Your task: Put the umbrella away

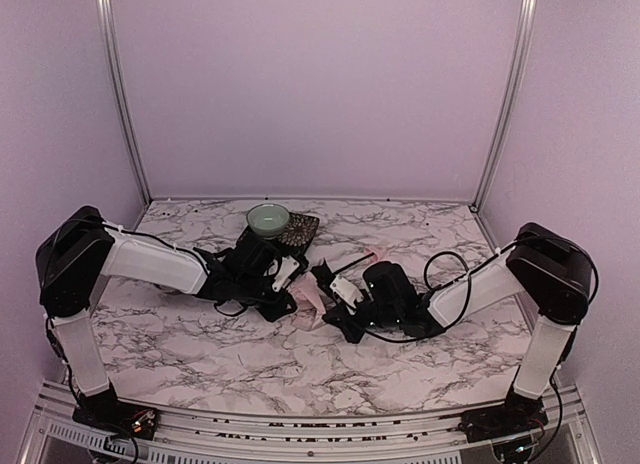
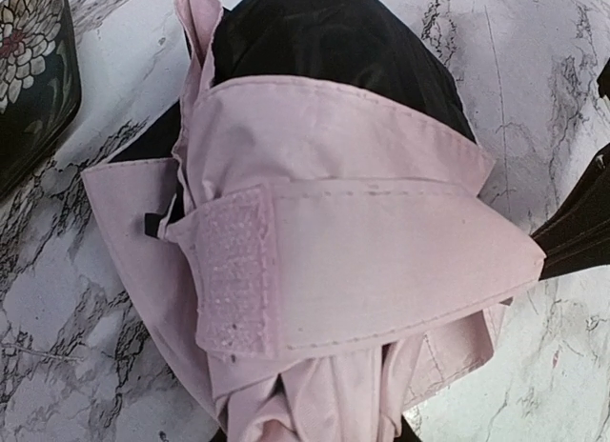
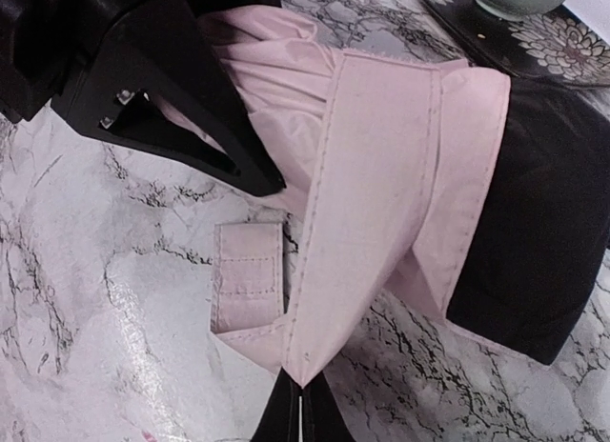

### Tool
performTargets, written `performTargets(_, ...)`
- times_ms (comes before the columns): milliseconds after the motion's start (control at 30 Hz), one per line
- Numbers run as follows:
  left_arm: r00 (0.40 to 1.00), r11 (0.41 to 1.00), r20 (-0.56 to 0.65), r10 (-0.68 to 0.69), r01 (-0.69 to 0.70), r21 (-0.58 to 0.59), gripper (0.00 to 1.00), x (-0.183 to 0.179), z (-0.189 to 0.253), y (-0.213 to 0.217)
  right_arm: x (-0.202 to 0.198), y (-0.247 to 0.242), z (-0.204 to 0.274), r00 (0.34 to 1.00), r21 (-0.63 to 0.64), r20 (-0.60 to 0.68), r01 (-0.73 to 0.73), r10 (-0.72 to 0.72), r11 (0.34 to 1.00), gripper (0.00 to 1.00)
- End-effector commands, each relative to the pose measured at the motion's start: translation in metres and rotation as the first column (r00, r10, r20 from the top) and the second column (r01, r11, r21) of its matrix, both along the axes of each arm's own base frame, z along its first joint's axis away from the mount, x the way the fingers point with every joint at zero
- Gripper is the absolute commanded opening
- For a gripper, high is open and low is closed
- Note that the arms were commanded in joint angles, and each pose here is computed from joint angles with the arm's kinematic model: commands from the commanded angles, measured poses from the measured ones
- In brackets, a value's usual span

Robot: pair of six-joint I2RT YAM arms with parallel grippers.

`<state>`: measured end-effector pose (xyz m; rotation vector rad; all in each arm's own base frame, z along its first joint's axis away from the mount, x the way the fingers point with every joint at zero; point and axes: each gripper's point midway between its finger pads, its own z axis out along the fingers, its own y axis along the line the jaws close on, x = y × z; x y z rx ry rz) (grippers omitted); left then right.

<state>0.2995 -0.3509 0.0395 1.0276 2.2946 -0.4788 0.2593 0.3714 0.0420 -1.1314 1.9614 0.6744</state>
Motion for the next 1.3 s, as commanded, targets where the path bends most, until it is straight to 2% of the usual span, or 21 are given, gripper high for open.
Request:
performTargets(0,0.993,0.999,0.117,0.018,-0.022,0.030,0.00,0.009,0.036,0.001,-0.002,0.015,0.019,0.998,0.083,0.023,-0.063,0.061,0.995,0.03)
performTargets(167,0.980,0.993,0.183,0.079,-0.094,0.073,0.00,0.021,0.051,0.007,0.024,0.009,0.030,0.994,0.086,0.084,0.070,-0.077,0.994,0.09)
performTargets(333,0.965,0.988,0.262,0.017,-0.056,0.144,0.00,0.020,0.059,0.003,0.020,0.014,0.038,0.994,0.121,0.097,0.034,-0.046,0.992,0.22)
performTargets(500,0.945,0.975,0.323,-0.055,-0.019,0.220,0.00,0.016,0.060,0.004,0.015,0.004,0.045,0.993,0.174,0.109,0.020,-0.039,0.985,0.25)
performTargets(700,0.942,0.980,0.329,-0.071,0.004,0.199,0.00,0.012,0.063,0.002,-0.001,0.006,0.060,0.993,0.271,0.113,-0.069,0.040,0.960,0.38)
performTargets(833,0.940,0.986,0.333,-0.068,0.013,0.165,0.00,0.011,0.070,-0.003,-0.001,0.023,0.059,0.994,0.338,0.066,-0.102,0.085,0.936,0.40)
performTargets(1000,0.940,0.985,0.333,-0.068,0.010,0.172,0.00,0.010,0.067,-0.001,0.010,0.032,0.052,0.999,0.404,-0.008,-0.035,0.042,0.914,0.45)
performTargets(1267,0.941,0.988,0.330,-0.072,0.021,0.155,0.00,0.008,0.069,-0.005,0.023,0.038,0.041,0.997,0.435,-0.074,0.043,-0.012,0.899,0.52)
